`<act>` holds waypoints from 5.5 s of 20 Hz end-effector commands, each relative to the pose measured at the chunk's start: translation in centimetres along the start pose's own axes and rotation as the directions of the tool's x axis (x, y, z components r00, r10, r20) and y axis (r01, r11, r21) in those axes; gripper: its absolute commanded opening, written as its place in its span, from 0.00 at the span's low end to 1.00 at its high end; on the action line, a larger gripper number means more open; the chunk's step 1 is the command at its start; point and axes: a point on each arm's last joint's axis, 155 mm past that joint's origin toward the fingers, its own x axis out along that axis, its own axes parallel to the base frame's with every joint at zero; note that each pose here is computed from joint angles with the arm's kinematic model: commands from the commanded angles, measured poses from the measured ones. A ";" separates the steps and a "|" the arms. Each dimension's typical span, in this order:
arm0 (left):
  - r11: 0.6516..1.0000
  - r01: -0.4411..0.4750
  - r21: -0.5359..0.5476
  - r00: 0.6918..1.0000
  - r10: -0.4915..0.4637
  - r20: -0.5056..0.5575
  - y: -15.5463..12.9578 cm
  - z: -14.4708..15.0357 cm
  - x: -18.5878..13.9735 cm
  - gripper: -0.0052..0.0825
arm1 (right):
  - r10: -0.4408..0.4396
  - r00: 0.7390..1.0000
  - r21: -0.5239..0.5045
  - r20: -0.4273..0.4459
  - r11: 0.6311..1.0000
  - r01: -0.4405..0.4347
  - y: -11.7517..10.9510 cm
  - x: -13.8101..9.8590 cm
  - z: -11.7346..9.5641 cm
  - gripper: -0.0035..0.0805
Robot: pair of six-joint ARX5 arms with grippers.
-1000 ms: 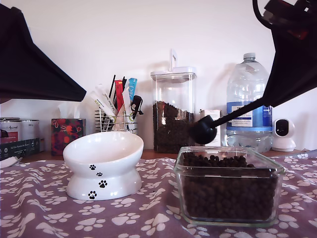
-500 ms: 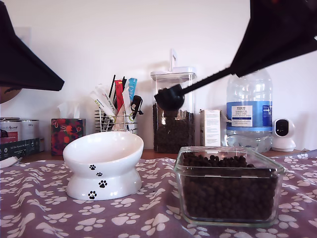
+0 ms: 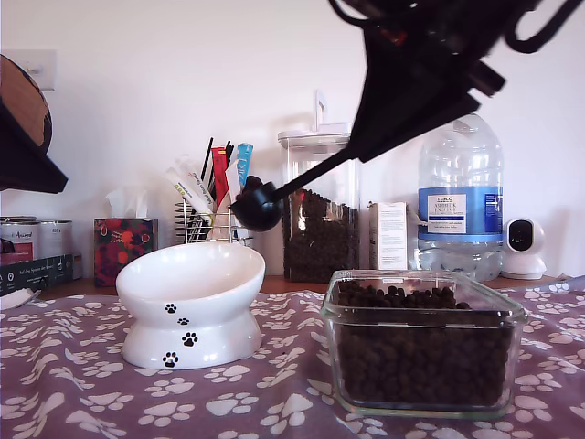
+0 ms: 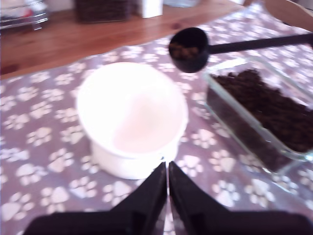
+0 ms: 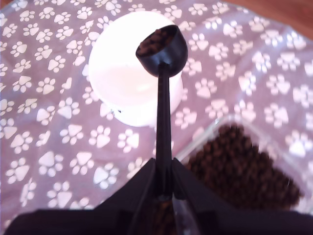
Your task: Measure one spoon of cat food and pour it into the food bowl
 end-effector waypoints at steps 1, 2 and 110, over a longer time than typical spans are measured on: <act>1.000 -0.008 -0.020 1.000 0.008 -0.006 0.2 -0.2 0.1 0.04 | 0.014 1.000 -0.052 0.001 0.999 -0.014 0.4 0.9 1.4 0.03; 1.000 -0.005 -0.031 1.000 0.005 -0.015 0.2 -0.4 0.1 0.04 | 0.016 1.000 -0.090 -0.015 0.996 -0.018 0.5 1.4 1.6 0.03; 0.978 0.180 0.106 0.966 -0.196 0.169 -3.5 4.6 -0.3 0.04 | -0.438 0.818 0.257 0.372 0.896 0.363 -11.2 -8.8 -1.9 0.03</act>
